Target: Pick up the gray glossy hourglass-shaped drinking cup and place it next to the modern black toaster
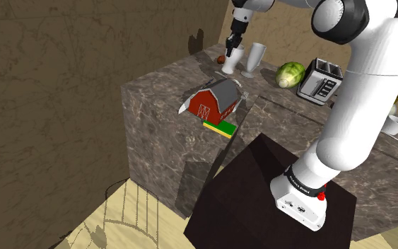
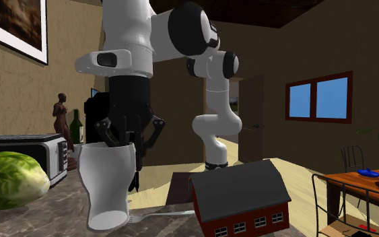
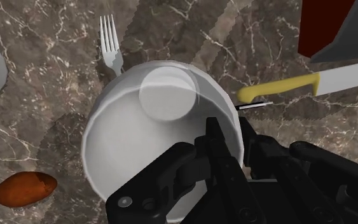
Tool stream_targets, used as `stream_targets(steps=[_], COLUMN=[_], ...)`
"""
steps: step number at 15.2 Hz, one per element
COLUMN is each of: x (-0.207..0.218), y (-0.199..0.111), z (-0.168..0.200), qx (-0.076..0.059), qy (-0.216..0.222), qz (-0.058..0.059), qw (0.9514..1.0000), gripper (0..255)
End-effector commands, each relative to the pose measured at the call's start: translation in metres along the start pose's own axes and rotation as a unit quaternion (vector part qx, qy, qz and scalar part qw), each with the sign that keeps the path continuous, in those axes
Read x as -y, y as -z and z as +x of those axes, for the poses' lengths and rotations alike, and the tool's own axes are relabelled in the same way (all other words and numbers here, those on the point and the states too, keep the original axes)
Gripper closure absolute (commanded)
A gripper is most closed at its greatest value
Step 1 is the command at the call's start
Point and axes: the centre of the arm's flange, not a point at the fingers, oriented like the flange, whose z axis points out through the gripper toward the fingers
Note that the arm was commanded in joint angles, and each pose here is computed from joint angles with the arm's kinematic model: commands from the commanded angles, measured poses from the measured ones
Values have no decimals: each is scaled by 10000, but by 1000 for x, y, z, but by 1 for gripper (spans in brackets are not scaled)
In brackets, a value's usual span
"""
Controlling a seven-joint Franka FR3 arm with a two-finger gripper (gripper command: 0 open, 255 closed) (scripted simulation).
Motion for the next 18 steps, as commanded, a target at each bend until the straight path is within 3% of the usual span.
stream_targets(steps=[1, 18], x=[1, 4], y=[11, 100], z=[0, 1], qx=[-1, -1], qy=[0, 0], qz=[-1, -1], qw=[10000, 10000], gripper=[255, 255])
